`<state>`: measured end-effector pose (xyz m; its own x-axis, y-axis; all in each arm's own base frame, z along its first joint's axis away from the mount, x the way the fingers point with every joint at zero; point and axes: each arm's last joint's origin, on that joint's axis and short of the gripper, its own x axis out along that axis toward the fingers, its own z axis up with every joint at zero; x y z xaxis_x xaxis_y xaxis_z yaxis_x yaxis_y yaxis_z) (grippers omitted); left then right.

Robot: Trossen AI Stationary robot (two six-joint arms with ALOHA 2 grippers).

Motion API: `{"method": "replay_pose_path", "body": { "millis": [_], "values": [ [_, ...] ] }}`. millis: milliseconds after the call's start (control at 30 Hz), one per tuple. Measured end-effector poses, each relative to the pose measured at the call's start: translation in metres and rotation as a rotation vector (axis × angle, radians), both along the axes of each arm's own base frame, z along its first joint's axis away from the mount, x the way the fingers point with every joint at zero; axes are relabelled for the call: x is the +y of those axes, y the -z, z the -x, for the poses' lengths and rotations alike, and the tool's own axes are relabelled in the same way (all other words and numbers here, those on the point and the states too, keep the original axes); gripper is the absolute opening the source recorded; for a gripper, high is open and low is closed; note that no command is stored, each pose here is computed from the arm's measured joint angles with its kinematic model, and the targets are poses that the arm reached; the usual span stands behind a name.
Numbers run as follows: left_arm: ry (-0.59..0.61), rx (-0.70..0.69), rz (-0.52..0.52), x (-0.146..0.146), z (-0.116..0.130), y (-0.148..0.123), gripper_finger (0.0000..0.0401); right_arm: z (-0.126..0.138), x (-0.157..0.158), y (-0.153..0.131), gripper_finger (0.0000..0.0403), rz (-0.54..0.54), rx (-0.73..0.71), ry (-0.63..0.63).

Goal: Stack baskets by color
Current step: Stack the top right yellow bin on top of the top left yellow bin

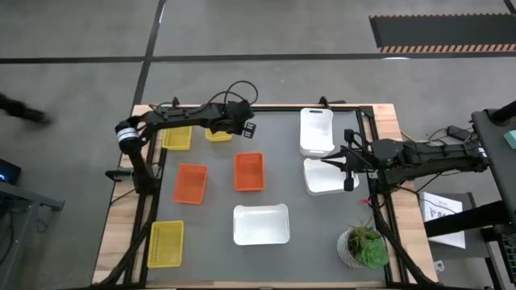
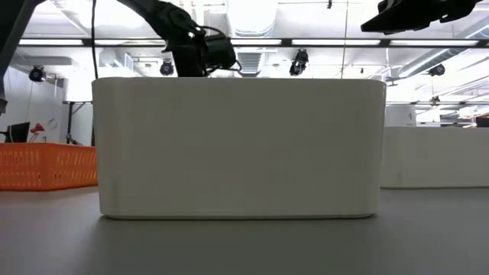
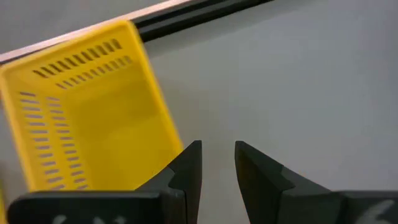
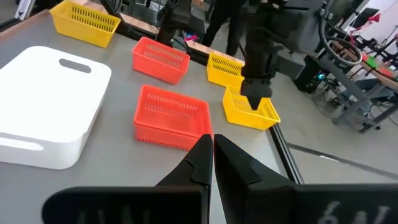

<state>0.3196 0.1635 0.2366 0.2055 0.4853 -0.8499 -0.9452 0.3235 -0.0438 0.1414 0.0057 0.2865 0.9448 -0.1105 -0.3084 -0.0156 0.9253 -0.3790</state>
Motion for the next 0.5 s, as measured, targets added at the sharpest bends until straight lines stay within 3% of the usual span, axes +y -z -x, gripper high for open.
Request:
{"method": "replay_pose_path", "body": {
  "millis": [300, 500],
  "values": [
    [-0.038, 0.053, 0.021, 0.01, 0.014, 0.023, 0.0141, 0.0, 0.0, 0.0, 0.0009, -0.004, -0.001, 0.001],
    [-0.044, 0.002, -0.038, 0.013, 0.013, 0.033, 0.0177, 0.0, 0.0, 0.0, 0.0009, -0.011, -0.001, 0.003]
  ]
}}
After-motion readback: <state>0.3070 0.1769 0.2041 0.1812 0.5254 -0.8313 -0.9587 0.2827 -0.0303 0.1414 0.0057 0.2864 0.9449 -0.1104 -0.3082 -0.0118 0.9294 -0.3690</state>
